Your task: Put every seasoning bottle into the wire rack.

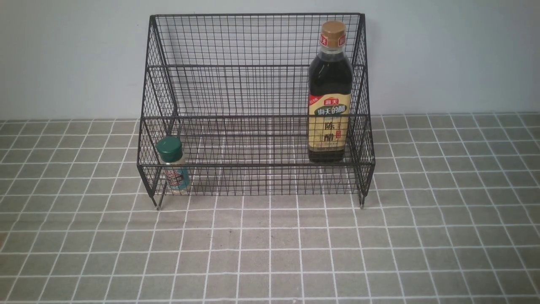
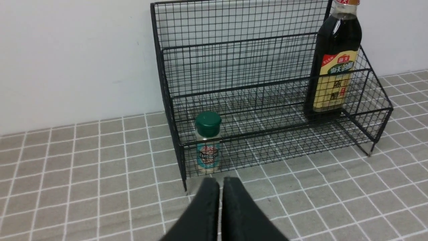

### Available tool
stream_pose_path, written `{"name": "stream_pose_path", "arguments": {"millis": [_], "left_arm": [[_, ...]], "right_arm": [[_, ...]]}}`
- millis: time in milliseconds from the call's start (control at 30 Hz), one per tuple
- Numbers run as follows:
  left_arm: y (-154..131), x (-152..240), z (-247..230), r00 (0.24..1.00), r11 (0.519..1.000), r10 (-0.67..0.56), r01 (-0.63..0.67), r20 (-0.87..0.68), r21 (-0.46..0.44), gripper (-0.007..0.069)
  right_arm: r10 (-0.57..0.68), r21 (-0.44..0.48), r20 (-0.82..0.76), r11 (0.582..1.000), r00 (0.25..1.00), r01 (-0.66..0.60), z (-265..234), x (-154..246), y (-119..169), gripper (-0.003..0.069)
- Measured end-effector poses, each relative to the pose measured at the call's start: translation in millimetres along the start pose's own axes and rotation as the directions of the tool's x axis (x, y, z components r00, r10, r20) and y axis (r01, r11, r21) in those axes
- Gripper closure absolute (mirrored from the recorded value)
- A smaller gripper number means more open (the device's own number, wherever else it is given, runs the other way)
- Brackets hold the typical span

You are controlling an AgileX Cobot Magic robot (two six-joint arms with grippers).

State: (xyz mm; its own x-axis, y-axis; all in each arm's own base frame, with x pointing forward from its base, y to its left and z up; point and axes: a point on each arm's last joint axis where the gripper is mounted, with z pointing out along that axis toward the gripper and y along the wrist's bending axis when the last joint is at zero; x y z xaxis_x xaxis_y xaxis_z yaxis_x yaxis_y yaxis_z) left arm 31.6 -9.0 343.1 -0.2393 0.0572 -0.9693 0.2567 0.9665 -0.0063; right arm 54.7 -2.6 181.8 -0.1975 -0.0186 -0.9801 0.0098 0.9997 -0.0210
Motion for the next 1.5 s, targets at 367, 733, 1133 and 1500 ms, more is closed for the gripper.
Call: {"name": "stream_pose_path", "arguments": {"millis": [367, 733, 1133, 1500], "left_arm": [[10, 106, 41, 0.998, 0.982, 0.045, -0.039, 0.031, -0.182, 0.0632], [12, 162, 60, 0.997, 0.981, 0.024, -0.038, -0.077, -0.189, 0.0632], [12, 162, 60, 0.997, 0.981, 0.026, -0.039, -0.073, -0.189, 0.0632], [12, 162, 60, 0.997, 0.981, 0.026, -0.039, -0.073, -0.189, 0.0632]], "right_arm": [[0.0, 0.0, 0.0, 1.0, 1.0, 0.0, 0, 0, 0, 0.0673], [0.0, 0.0, -0.001, 1.0, 1.0, 0.0, 0, 0, 0, 0.0673], [0.0, 0.0, -0.001, 1.0, 1.0, 0.0, 0, 0, 0, 0.0673], [0.0, 0.0, -0.001, 1.0, 1.0, 0.0, 0, 0, 0, 0.0673]]}}
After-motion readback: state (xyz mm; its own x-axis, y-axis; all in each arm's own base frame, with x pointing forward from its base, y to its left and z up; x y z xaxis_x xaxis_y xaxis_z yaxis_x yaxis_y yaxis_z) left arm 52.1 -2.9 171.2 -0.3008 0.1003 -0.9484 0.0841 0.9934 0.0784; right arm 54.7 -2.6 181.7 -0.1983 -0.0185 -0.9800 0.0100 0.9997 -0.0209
